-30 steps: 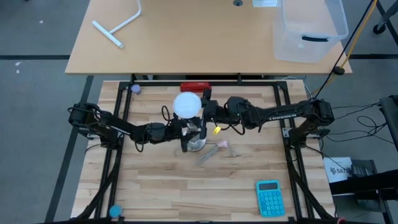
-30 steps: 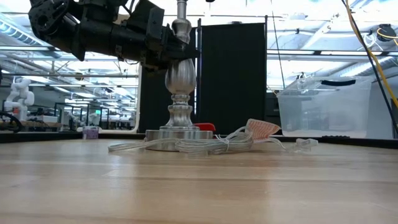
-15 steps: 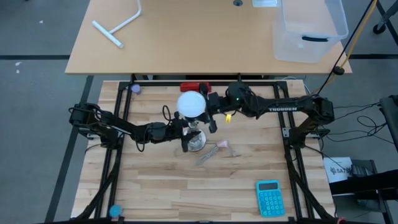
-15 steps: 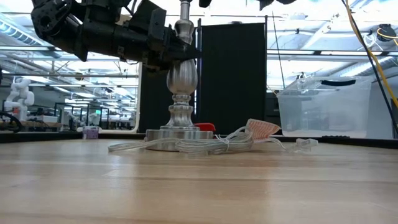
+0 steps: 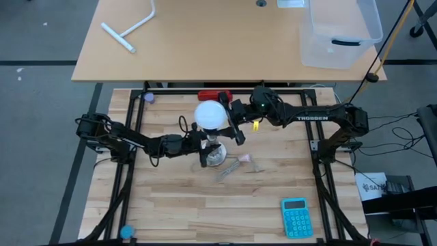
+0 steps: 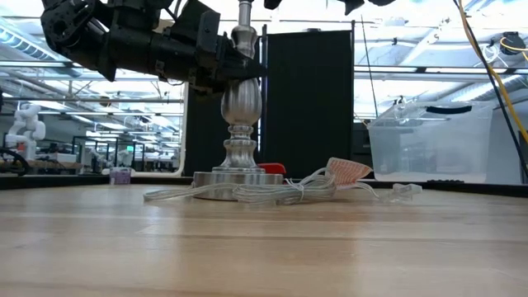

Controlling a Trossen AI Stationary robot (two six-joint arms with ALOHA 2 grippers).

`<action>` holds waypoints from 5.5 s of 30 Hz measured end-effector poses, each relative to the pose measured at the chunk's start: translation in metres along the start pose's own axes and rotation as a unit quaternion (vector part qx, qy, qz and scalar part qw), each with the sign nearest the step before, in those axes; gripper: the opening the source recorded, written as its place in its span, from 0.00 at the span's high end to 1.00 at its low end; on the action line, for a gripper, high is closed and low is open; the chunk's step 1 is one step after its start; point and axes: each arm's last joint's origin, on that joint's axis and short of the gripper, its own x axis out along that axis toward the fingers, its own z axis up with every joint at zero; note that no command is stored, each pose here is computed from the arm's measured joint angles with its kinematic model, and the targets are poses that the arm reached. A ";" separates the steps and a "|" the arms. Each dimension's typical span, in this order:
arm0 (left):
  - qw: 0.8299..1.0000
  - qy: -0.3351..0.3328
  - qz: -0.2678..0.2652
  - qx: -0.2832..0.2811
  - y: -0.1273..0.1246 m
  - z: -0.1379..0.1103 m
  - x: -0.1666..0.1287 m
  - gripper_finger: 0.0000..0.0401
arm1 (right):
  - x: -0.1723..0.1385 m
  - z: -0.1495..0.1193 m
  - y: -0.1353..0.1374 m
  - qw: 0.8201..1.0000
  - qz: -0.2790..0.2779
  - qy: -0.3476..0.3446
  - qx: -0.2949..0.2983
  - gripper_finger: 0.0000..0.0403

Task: Screw lightbulb
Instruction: Remove the white lightbulb from the silver lamp

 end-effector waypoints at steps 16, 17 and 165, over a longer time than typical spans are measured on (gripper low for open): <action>1.000 0.002 0.000 -0.003 0.000 0.000 0.000 0.52 | -0.039 0.045 0.026 0.983 -0.145 0.037 -0.103 0.15; 1.000 0.002 0.000 -0.003 0.000 0.000 0.000 0.52 | -0.039 0.046 0.029 0.980 -0.160 0.039 -0.110 0.15; 1.000 -0.001 -0.002 -0.027 0.001 0.000 0.000 0.52 | -0.038 0.067 0.037 0.968 -0.152 0.127 -0.157 0.17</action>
